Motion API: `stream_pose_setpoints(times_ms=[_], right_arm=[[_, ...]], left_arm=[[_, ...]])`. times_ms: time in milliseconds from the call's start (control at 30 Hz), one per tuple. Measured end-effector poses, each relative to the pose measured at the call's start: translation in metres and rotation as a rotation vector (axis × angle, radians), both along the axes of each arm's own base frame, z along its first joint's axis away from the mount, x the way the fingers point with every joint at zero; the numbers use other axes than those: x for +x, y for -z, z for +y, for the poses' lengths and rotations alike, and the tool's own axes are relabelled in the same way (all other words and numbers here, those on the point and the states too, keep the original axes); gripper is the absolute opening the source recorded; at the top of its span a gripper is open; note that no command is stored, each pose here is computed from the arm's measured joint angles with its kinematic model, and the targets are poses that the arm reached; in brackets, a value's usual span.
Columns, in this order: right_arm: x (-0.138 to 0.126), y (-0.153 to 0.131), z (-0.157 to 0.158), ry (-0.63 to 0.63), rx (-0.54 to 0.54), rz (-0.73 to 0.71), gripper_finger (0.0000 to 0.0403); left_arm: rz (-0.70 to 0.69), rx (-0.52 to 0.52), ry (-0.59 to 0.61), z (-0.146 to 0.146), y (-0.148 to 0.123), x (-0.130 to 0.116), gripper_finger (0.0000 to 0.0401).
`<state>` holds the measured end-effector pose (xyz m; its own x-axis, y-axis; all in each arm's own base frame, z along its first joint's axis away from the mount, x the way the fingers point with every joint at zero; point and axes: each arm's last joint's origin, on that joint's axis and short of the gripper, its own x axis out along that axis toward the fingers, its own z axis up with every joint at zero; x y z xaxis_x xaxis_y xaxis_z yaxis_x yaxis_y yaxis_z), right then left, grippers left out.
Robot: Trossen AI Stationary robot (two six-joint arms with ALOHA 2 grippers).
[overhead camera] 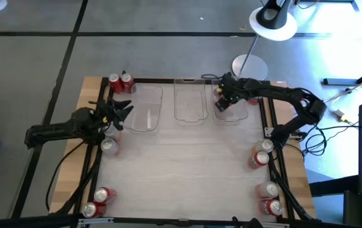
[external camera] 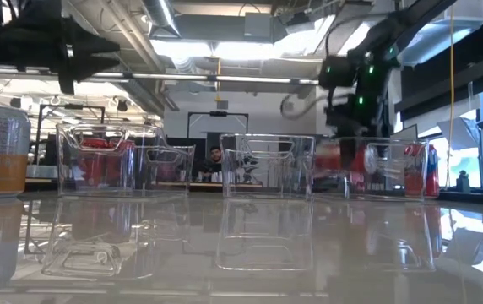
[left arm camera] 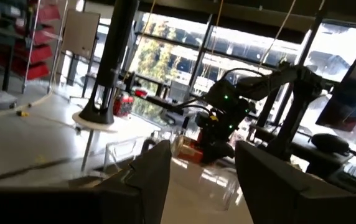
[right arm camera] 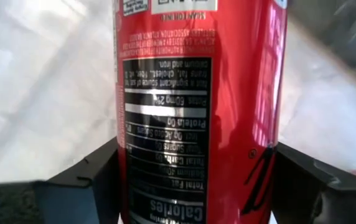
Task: Sort soda cans
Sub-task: Adjust the red black soda can in the right transparent bin
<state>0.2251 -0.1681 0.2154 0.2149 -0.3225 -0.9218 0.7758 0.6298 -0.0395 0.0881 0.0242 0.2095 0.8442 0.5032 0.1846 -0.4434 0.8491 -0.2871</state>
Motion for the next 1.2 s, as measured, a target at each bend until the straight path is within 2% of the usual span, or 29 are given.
stream_pose_setpoints(times_ms=[133, 267, 367, 567, 733, 933, 1067, 1200], right_arm=[[-0.003, -0.039, 0.004, -0.045, -0.037, -0.146, 0.0286], [-0.003, -0.070, 0.013, -0.128, -0.040, -0.297, 0.0286], [0.002, -0.080, 0.022, -0.195, -0.050, -0.338, 0.0286], [0.019, -0.085, 0.044, -0.329, -0.071, -0.385, 0.0286], [0.033, -0.090, 0.064, -0.437, -0.104, -0.445, 0.0286], [0.049, -0.091, 0.082, -0.536, -0.130, -0.499, 0.0286], [0.065, -0.088, 0.095, -0.619, -0.153, -0.540, 0.0286], [0.079, -0.084, 0.106, -0.696, -0.177, -0.573, 0.0286]], left_arm=[[0.014, 0.083, -0.034, 0.000, -0.012, -0.004, 0.0171], [0.023, 0.118, -0.088, 0.001, -0.025, -0.007, 0.0175], [0.042, 0.144, -0.104, 0.002, -0.037, -0.006, 0.0198], [0.113, 0.151, -0.129, 0.007, -0.066, 0.010, 0.0267], [0.243, 0.138, -0.113, 0.012, -0.096, 0.038, 0.0305], [0.326, 0.115, -0.033, 0.015, -0.124, 0.084, 0.0315], [0.335, 0.062, 0.095, 0.015, -0.133, 0.115, 0.0316], [0.340, -0.074, 0.252, 0.014, -0.127, 0.143, 0.0316]])
